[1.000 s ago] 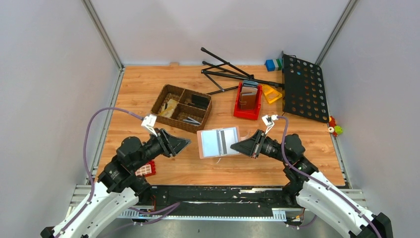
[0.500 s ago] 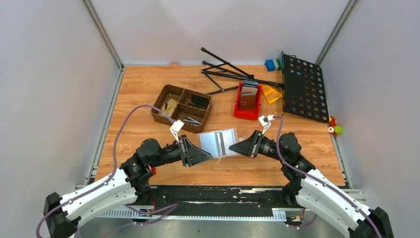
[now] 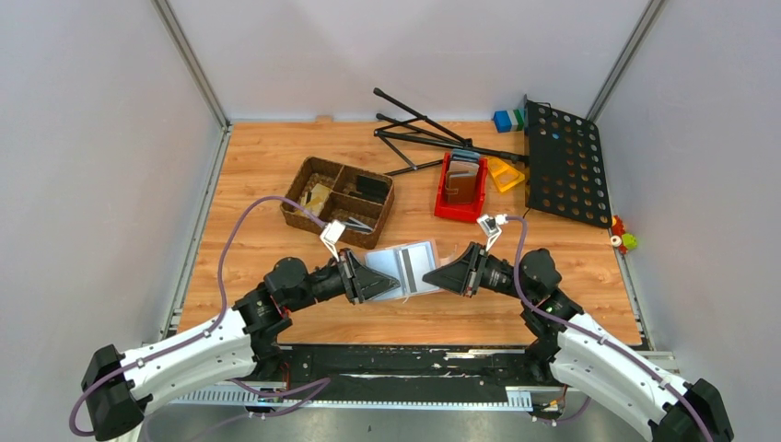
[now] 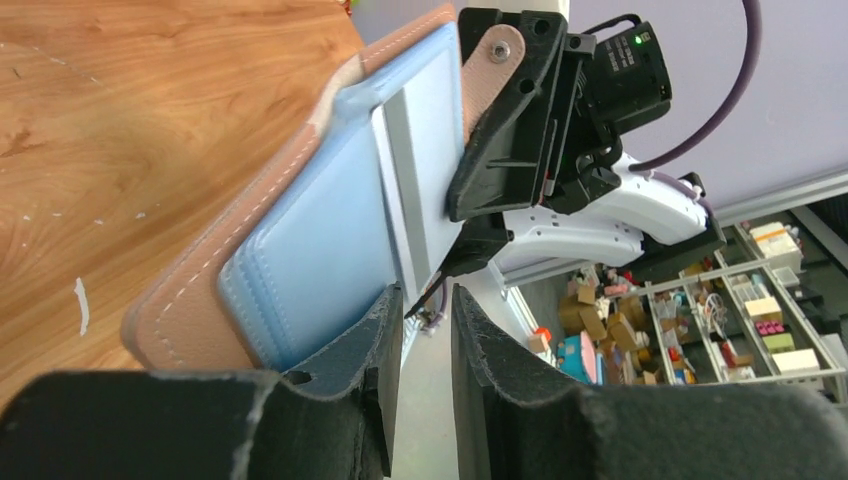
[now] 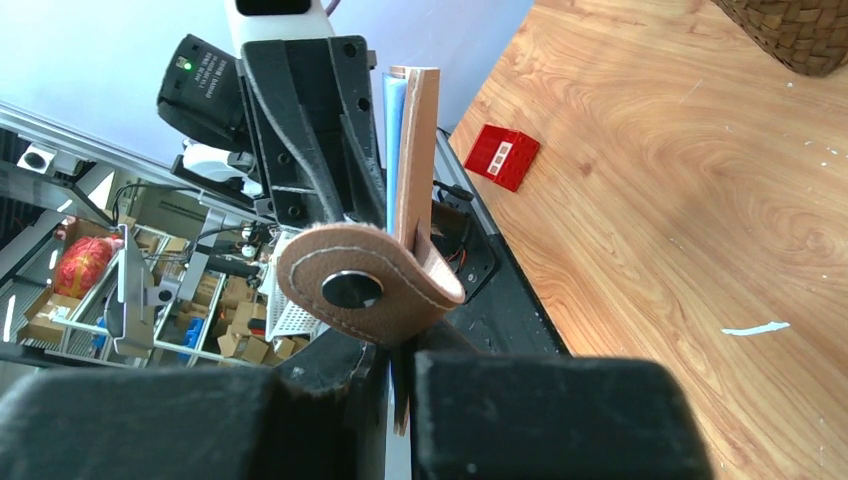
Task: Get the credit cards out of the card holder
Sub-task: Remove the credit card from the card holder.
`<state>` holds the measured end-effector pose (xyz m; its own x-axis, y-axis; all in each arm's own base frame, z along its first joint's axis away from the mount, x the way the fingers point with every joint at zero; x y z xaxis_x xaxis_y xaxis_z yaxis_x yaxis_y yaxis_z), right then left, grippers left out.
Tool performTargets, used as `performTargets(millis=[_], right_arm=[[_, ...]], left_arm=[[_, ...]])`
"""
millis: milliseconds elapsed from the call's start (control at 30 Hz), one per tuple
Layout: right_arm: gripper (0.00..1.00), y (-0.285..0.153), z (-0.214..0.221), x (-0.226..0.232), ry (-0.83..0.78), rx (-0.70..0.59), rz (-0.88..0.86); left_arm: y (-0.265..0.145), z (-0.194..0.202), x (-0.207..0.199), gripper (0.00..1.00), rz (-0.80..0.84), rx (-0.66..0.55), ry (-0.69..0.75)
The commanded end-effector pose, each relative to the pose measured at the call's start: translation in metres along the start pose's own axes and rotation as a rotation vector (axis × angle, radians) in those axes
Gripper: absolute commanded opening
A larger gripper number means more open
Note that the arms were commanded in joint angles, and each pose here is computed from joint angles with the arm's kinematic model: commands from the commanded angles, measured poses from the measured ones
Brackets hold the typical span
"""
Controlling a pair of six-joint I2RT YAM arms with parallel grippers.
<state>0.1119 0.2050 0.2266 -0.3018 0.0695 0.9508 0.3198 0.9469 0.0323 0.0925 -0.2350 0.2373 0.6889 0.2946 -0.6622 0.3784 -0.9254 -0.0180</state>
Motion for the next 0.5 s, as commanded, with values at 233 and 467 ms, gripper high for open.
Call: performTargets(millis=[233, 467], right_arm=[[0.0, 0.0, 0.006, 0.017, -0.02, 0.02, -0.123], [0.0, 0.002, 0.008, 0.019, -0.018, 0.041, -0.128]], left_arm=[[0.004, 0.002, 0.006, 0.32, -0.02, -0.027, -0.04], [0.01, 0.007, 0.009, 0.33, -0.024, 0.003, -0.062]])
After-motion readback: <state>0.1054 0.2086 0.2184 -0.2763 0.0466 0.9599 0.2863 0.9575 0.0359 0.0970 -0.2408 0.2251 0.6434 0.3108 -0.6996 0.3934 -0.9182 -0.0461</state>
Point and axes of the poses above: each gripper's point midway between its finger pads, its own y axis out along the fingers, its own x axis along the line the jaws close on, z = x × y, the point moved 6 cm from there along -y, back along the fingers, and after that the axes turned 15 degrees about y, right-handed, at the moved point
